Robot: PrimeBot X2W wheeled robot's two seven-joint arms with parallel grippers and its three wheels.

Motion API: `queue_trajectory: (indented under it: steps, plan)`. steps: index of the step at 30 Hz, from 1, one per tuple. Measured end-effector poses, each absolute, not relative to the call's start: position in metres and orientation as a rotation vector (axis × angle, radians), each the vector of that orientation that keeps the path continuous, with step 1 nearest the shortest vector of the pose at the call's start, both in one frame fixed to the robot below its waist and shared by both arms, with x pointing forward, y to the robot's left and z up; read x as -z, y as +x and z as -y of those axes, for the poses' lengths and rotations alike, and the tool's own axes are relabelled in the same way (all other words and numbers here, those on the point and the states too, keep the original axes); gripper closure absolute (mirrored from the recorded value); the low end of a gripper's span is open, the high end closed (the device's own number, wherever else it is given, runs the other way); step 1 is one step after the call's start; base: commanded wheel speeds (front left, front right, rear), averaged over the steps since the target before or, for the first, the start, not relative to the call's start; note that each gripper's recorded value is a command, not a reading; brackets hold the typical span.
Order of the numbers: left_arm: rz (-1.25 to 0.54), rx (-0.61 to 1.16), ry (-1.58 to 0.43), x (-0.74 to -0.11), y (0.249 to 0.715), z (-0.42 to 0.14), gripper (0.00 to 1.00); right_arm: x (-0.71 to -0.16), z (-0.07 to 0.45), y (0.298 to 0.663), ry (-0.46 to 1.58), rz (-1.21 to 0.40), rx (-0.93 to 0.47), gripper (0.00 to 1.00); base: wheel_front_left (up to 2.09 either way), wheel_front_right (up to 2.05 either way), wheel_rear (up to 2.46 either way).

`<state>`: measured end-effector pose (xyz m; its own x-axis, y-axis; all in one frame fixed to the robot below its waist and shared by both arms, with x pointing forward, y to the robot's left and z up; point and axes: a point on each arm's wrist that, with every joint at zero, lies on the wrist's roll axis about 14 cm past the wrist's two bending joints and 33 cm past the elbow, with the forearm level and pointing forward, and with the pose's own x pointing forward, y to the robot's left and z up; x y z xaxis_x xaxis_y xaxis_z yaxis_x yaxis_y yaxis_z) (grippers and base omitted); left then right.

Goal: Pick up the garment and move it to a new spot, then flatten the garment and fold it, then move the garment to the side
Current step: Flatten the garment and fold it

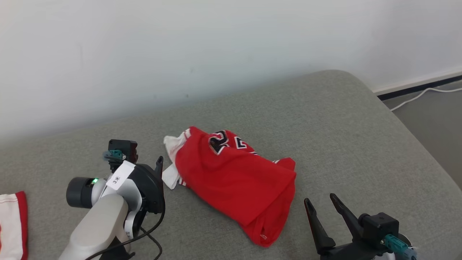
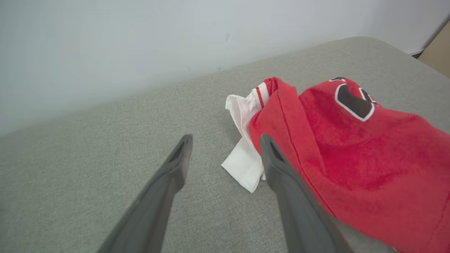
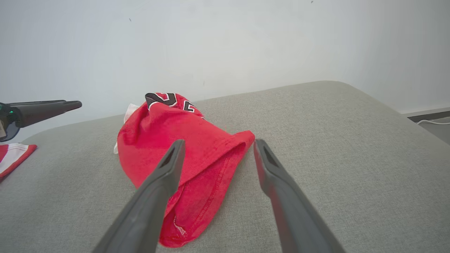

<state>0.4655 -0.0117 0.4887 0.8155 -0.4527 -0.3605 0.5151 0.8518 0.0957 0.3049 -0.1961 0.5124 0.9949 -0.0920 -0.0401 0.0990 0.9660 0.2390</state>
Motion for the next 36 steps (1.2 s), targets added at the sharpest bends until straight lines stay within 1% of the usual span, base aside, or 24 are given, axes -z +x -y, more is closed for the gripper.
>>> queue_trajectory:
  steps: [4, 9, 16, 26, 29, 36]
  plan:
    - [-0.304, 0.524, 0.173, -0.495, 0.463, 0.011, 0.0, -0.513, 0.192, 0.307, 0.25, -0.027, 0.082, 0.0, 0.0, 0.0, 0.0]
    - [-0.248, 0.62, 0.15, -0.506, 0.446, 0.036, 0.0, -0.514, 0.187, 0.311, 0.249, -0.024, 0.061, 0.0, 0.0, 0.0, 0.0]
    - [-0.242, 0.756, 0.181, -0.49, 0.41, 0.063, 0.0, -0.513, 0.18, 0.313, 0.249, -0.029, 0.041, 0.0, 0.0, 0.0, 0.0]
    - [-0.278, 0.966, 0.253, -0.459, 0.358, 0.107, 0.0, -0.509, 0.193, 0.303, 0.252, -0.037, 0.091, 0.0, 0.0, 0.0, 0.0]
    - [-0.294, 1.026, 0.32, -0.446, 0.344, 0.116, 0.0, -0.507, 0.199, 0.3, 0.253, -0.041, 0.113, 0.0, 0.0, 0.0, 0.0]
    - [-0.329, 1.093, 0.352, -0.43, 0.332, 0.13, 0.0, -0.502, 0.213, 0.291, 0.254, -0.051, 0.168, 0.0, 0.0, 0.0, 0.0]
